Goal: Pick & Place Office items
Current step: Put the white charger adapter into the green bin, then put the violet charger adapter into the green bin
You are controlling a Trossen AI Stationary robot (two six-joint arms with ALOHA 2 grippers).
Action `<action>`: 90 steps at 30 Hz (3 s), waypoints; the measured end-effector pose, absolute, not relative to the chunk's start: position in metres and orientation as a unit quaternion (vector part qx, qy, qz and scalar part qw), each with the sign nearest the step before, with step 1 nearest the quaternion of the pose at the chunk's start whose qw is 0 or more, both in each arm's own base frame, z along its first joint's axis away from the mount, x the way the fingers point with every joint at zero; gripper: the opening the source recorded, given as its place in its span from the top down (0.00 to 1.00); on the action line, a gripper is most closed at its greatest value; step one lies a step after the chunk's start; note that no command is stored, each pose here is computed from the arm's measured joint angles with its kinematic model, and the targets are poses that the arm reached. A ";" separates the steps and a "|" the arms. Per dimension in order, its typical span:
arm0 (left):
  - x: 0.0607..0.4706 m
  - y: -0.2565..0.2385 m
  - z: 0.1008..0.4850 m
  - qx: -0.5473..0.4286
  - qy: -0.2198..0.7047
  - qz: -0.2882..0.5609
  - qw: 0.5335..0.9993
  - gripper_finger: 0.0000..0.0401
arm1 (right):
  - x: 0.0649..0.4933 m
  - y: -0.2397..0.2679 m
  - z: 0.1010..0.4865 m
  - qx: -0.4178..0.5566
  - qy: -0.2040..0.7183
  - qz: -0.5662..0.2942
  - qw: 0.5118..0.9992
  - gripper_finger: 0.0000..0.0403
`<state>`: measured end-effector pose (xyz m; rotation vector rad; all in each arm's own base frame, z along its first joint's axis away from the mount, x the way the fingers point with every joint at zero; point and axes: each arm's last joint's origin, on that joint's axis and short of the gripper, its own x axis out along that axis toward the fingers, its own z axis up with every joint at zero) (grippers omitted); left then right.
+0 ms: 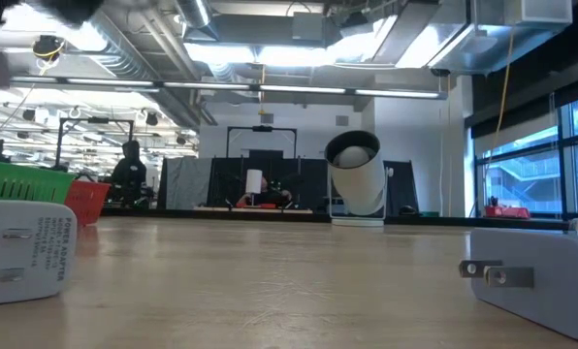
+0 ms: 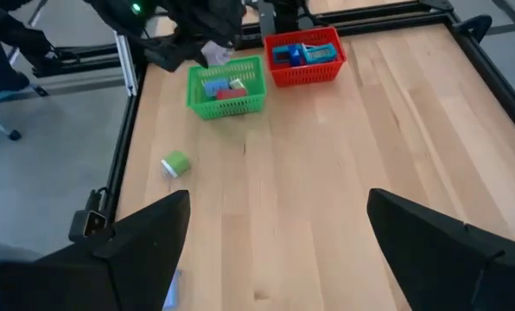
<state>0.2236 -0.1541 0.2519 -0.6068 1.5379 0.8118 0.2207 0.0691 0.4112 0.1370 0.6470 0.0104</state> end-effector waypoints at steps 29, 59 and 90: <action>0.221 -0.128 0.201 -0.311 0.722 0.351 0.509 0.38 | 0.202 0.075 0.387 0.122 0.462 -0.050 0.877 0.12; 0.290 -0.106 0.345 -0.221 0.389 0.339 0.827 0.40 | 0.167 0.062 0.207 0.388 0.481 -0.488 0.617 0.12; 0.297 -0.020 0.366 -0.053 0.458 0.308 0.832 0.40 | 0.150 0.050 0.146 0.502 0.277 -0.641 0.511 0.12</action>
